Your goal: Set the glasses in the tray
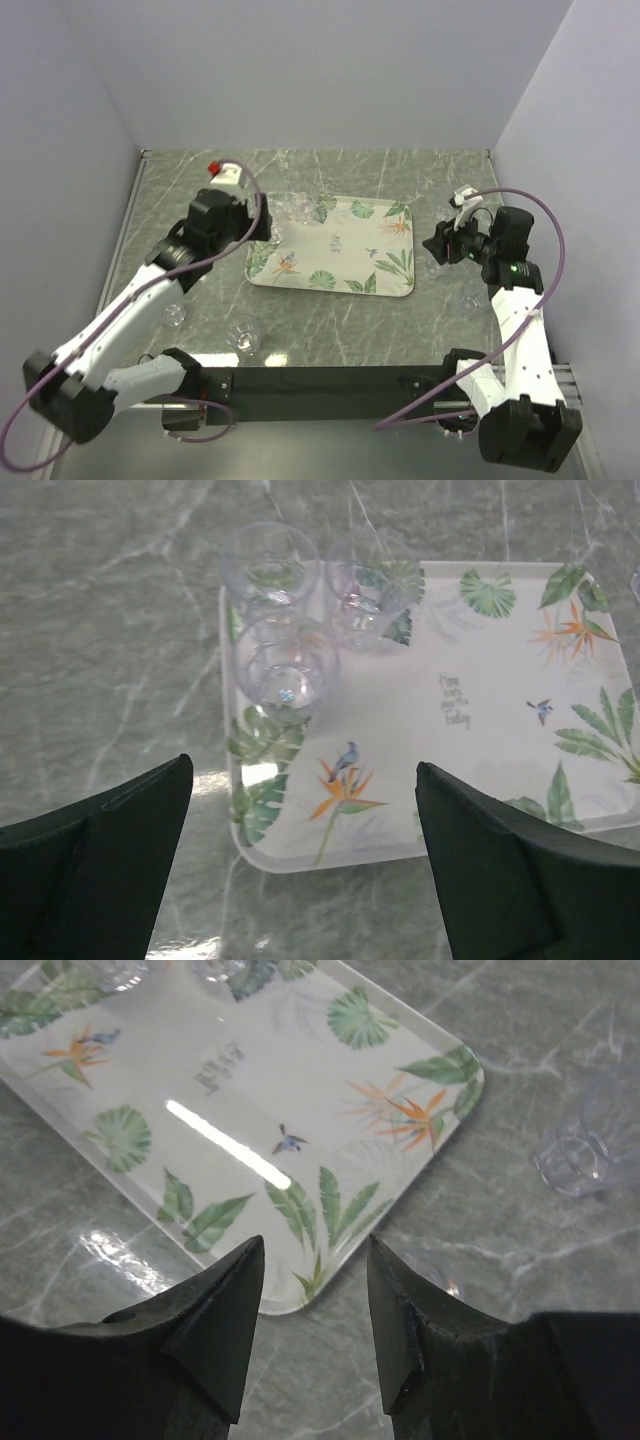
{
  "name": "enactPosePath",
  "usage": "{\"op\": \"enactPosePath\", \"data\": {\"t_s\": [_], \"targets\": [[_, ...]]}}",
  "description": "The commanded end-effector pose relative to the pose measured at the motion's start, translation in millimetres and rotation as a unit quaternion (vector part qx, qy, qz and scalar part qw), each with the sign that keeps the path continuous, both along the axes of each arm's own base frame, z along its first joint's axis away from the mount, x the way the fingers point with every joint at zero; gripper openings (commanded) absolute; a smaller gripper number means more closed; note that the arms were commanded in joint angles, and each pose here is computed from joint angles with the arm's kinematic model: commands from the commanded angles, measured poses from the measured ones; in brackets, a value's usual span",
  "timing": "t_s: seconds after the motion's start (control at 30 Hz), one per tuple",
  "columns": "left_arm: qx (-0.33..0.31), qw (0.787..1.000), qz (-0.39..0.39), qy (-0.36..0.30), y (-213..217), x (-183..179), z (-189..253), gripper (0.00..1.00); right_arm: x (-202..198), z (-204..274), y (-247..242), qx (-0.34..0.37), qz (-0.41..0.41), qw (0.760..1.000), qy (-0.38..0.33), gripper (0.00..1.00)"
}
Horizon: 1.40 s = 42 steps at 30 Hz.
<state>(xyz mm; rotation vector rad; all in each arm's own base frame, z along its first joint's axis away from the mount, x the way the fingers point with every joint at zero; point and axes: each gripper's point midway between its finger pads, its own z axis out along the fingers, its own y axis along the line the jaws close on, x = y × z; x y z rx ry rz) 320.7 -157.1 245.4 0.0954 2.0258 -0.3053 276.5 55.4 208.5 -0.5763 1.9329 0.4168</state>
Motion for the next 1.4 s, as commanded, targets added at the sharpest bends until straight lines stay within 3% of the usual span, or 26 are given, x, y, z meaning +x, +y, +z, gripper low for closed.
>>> {"op": "enactPosePath", "data": {"t_s": [0.0,0.43,1.07,1.37], "targets": [[0.024,0.998,0.029,-0.053,27.4,-12.2,6.5,0.99,10.6,-0.9,-26.7,-0.051,-0.049,0.997,0.024,0.53],[0.043,0.992,0.070,-0.091,61.2,-33.2,7.3,0.99,30.9,-80.6,-71.9,-0.062,-0.125,0.970,0.197,0.53],[0.031,0.991,0.076,-0.104,63.6,-36.4,15.7,0.99,55.1,-118.3,-95.0,-0.074,-0.156,0.955,0.242,0.50],[0.029,0.991,0.077,-0.106,64.1,-36.9,16.7,0.99,50.4,-129.3,-94.3,-0.078,-0.148,0.951,0.259,0.15]]}}
